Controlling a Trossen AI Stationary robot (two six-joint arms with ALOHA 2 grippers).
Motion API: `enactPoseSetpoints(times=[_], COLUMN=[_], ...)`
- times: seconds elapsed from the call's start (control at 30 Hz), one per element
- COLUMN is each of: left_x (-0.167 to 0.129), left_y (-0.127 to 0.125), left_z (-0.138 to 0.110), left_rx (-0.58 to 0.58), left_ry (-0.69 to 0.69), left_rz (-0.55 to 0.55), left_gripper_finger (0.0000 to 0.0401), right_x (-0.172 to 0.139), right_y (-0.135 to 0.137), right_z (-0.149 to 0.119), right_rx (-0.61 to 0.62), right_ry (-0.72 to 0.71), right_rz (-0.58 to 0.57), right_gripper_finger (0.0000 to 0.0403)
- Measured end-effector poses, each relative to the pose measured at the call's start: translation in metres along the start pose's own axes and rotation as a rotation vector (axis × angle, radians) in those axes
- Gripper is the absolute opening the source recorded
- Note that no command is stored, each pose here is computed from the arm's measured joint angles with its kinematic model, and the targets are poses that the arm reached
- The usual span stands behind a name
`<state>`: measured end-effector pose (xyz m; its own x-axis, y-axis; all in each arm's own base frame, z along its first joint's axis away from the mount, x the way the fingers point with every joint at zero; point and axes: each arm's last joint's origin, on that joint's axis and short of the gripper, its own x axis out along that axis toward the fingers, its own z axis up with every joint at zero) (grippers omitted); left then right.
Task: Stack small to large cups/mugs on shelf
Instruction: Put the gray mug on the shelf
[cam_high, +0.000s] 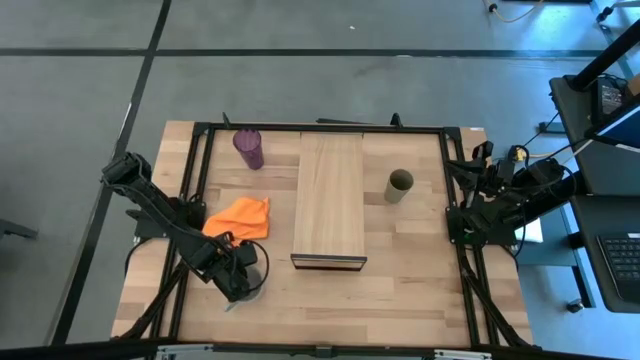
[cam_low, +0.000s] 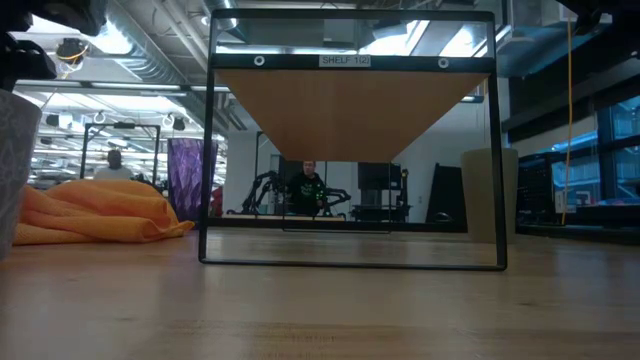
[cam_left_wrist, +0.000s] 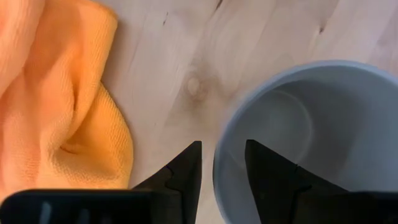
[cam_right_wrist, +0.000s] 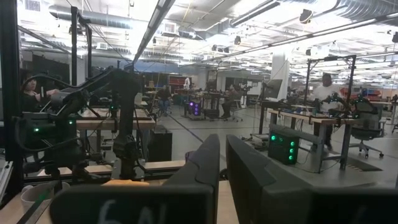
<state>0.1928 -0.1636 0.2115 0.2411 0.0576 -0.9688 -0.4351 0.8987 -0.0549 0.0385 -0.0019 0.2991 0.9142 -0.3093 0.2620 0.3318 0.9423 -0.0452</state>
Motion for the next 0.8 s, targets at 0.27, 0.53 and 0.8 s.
enactPoseSetpoints(times=[0.27, 0.53, 0.8], left_x=[0.0, -0.0006, 0.0011], left_y=[-0.0019, -0.0028, -0.0033], left_z=[0.0003, 0.0025, 0.0095], left_rx=[0.005, -0.019, -0.045], left_ry=[0.008, 0.032, 0.025], left_rz=[-0.025, -0.054, -0.083], left_gripper_finger=[0.0074, 0.0012, 0.0007], right_x=[0.0, 0.0, 0.0], right_y=[0.0, 0.0, 0.0], right_z=[0.0, 0.0, 0.0], right_rx=[-0.002, -0.001, 0.0], right_ry=[0.0, 0.0, 0.0], right_rz=[0.0, 0.0, 0.0], right_gripper_finger=[0.0032, 0.0032, 0.0032])
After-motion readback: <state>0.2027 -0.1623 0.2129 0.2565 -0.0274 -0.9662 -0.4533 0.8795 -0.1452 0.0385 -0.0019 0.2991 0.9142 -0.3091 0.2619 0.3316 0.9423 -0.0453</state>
